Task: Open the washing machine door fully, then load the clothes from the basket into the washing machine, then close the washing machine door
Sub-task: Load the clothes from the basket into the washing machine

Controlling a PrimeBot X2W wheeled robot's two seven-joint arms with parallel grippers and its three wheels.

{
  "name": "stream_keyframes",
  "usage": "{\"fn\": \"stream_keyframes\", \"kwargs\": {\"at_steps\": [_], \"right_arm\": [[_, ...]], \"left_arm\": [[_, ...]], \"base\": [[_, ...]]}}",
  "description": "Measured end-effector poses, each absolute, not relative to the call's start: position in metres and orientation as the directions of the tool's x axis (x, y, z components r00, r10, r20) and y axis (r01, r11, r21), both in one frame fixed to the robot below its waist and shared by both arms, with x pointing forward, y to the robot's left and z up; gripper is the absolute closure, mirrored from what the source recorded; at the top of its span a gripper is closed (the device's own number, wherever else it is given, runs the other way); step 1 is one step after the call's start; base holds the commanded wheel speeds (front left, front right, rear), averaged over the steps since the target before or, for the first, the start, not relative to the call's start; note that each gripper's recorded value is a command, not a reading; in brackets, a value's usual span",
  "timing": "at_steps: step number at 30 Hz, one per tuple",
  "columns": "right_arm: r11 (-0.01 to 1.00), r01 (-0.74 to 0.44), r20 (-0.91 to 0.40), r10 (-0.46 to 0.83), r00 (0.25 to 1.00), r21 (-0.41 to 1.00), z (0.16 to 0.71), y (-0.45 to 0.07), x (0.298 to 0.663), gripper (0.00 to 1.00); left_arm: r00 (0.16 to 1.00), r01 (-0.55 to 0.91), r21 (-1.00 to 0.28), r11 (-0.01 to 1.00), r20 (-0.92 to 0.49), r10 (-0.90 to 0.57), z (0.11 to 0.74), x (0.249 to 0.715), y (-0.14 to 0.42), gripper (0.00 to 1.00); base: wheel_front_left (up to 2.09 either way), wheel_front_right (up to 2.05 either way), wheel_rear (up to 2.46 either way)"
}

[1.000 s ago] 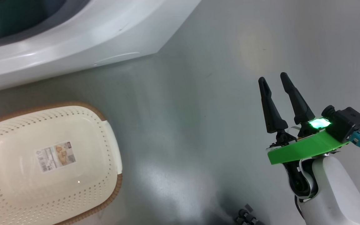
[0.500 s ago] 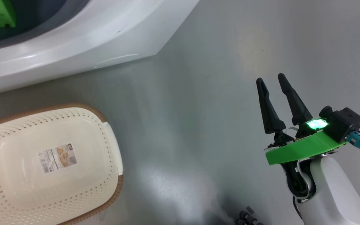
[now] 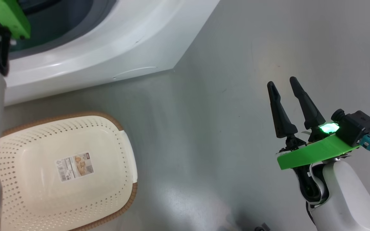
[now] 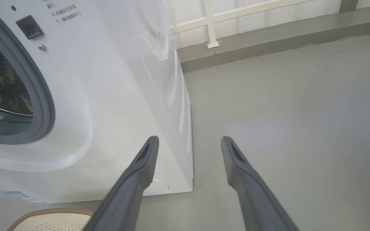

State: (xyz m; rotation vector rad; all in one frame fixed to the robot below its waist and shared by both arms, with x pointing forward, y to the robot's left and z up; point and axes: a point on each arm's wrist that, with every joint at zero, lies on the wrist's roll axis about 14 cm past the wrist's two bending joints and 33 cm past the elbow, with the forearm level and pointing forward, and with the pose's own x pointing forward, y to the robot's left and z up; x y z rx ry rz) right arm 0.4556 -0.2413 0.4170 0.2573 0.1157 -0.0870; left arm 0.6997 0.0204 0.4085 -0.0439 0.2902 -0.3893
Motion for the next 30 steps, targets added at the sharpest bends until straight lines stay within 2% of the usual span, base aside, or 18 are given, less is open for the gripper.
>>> {"fn": "stream_keyframes", "kwargs": {"at_steps": [5, 20, 30], "right_arm": [[0.963, 0.085, -0.106, -0.059, 0.993, 0.254, 0.424, -0.238, 0.458, 0.0], [0.965, 0.023, -0.02, -0.018, 1.0, 0.26, 0.458, -0.229, 0.46, 0.0], [0.968, -0.012, 0.01, 0.009, 1.0, 0.251, 0.475, -0.224, 0.449, 0.0]], "left_arm": [[0.89, 0.352, -0.133, 0.926, -0.257, -0.375, 0.407, 0.687, 0.028, 0.0], [0.898, 0.391, -0.127, 0.911, -0.165, -0.408, 0.435, 0.64, 0.032, 0.0], [0.915, 0.375, -0.143, 0.916, -0.103, -0.391, 0.456, 0.599, 0.048, 0.0]], "base": [[0.0, 0.0, 0.0], [0.0, 0.0, 0.0], [0.0, 0.0, 0.0]]}}
